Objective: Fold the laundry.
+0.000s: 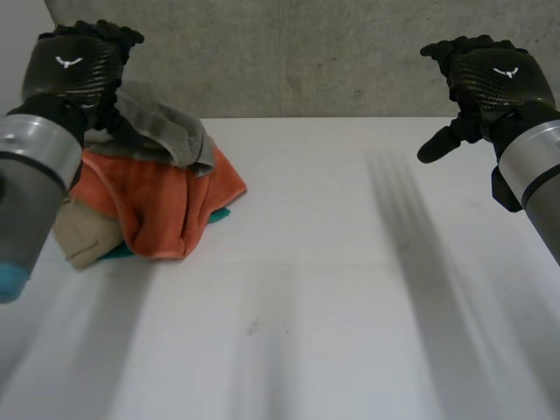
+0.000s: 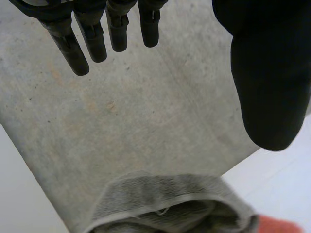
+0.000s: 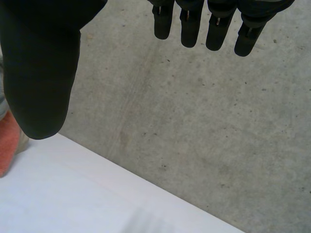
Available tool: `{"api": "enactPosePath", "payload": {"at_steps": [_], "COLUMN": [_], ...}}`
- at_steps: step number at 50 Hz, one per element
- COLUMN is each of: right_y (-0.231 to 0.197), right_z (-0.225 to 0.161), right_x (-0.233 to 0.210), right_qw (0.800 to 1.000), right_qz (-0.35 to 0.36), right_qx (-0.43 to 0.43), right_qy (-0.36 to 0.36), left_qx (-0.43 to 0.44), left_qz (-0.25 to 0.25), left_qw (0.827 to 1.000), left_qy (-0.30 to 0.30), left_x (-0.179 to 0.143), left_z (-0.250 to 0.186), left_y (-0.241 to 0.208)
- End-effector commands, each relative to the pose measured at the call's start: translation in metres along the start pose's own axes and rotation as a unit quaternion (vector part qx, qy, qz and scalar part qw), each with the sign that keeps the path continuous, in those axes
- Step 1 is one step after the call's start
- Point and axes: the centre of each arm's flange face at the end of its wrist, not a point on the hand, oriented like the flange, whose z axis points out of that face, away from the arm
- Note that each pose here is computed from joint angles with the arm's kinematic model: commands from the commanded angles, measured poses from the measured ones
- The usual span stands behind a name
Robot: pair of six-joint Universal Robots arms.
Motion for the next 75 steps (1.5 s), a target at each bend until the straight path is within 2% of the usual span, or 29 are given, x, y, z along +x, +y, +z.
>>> {"api": "enactPosePath", "payload": {"at_steps": [1, 4, 11, 14, 19, 21, 24, 25, 28, 29, 32, 34, 38, 40, 44, 49, 55, 59, 65, 71, 75], "right_y": [0.001, 0.004, 0.006, 0.009, 0.012, 0.011, 0.010, 0.009, 0.007, 0.007, 0.005, 0.004, 0.004, 0.003, 0.008, 0.026, 0.050, 0.056, 0.056, 0.071, 0.095], "right_z": [0.000, -0.001, -0.002, -0.001, 0.001, 0.002, 0.002, 0.003, 0.003, 0.003, 0.003, 0.003, 0.005, 0.006, 0.008, 0.013, 0.020, 0.021, 0.016, -0.003, -0.015], "right_x": [0.000, 0.001, 0.000, 0.000, 0.002, 0.002, 0.002, 0.002, 0.003, 0.003, 0.003, 0.002, 0.005, 0.008, 0.010, 0.009, 0.007, 0.007, 0.007, 0.003, -0.005], "right_qw": [1.000, 1.000, 1.000, 1.000, 1.000, 1.000, 1.000, 1.000, 1.000, 1.000, 1.000, 1.000, 1.000, 1.000, 1.000, 0.998, 0.993, 0.990, 0.983, 0.957, 0.945], "right_qz": [-0.001, -0.001, -0.003, -0.002, -0.002, -0.003, -0.003, -0.003, -0.004, -0.004, -0.004, -0.004, -0.005, -0.006, -0.005, -0.005, -0.021, -0.037, -0.062, -0.120, -0.120], "right_qx": [-0.002, -0.007, -0.011, -0.014, -0.018, -0.017, -0.015, -0.014, -0.011, -0.011, -0.010, -0.009, -0.011, -0.012, -0.027, -0.062, -0.115, -0.137, -0.171, -0.257, -0.291], "right_qy": [0.000, 0.002, -0.002, -0.002, 0.000, 0.001, 0.001, 0.001, 0.002, 0.001, -0.002, -0.006, -0.006, -0.001, -0.001, -0.005, -0.013, -0.018, -0.026, -0.062, -0.092], "left_qx": [-0.019, -0.040, -0.043, -0.036, -0.031, -0.023, 0.035, 0.058, 0.091, 0.112, 0.139, 0.139, 0.084, 0.038, -0.038, -0.095, -0.109, -0.093, -0.105, -0.173, -0.200], "left_qz": [0.104, 0.149, 0.225, 0.241, 0.233, 0.223, 0.179, 0.152, 0.104, 0.072, 0.012, -0.013, -0.054, -0.057, -0.051, -0.039, -0.038, -0.040, -0.040, -0.029, -0.046], "left_qw": [0.994, 0.988, 0.973, 0.970, 0.972, 0.975, 0.983, 0.987, 0.990, 0.991, 0.989, 0.987, 0.986, 0.982, 0.973, 0.964, 0.961, 0.964, 0.966, 0.971, 0.969], "left_qy": [-0.022, -0.034, -0.016, -0.010, -0.005, -0.002, -0.001, 0.004, 0.017, 0.028, 0.055, 0.073, 0.132, 0.176, 0.224, 0.246, 0.250, 0.246, 0.233, 0.162, 0.135], "left_x": [-0.012, -0.023, -0.023, -0.021, -0.011, -0.004, 0.008, 0.014, 0.023, 0.030, 0.045, 0.056, 0.096, 0.131, 0.174, 0.193, 0.194, 0.179, 0.153, 0.109, 0.098], "left_z": [0.064, 0.087, 0.120, 0.126, 0.124, 0.121, 0.108, 0.099, 0.083, 0.073, 0.052, 0.044, 0.027, 0.015, 0.000, -0.007, -0.011, -0.016, -0.035, -0.065, -0.081], "left_y": [0.056, 0.086, 0.133, 0.137, 0.132, 0.121, 0.059, 0.034, -0.001, -0.023, -0.055, -0.060, -0.037, -0.010, 0.044, 0.089, 0.090, 0.054, 0.028, 0.050, 0.074]}}
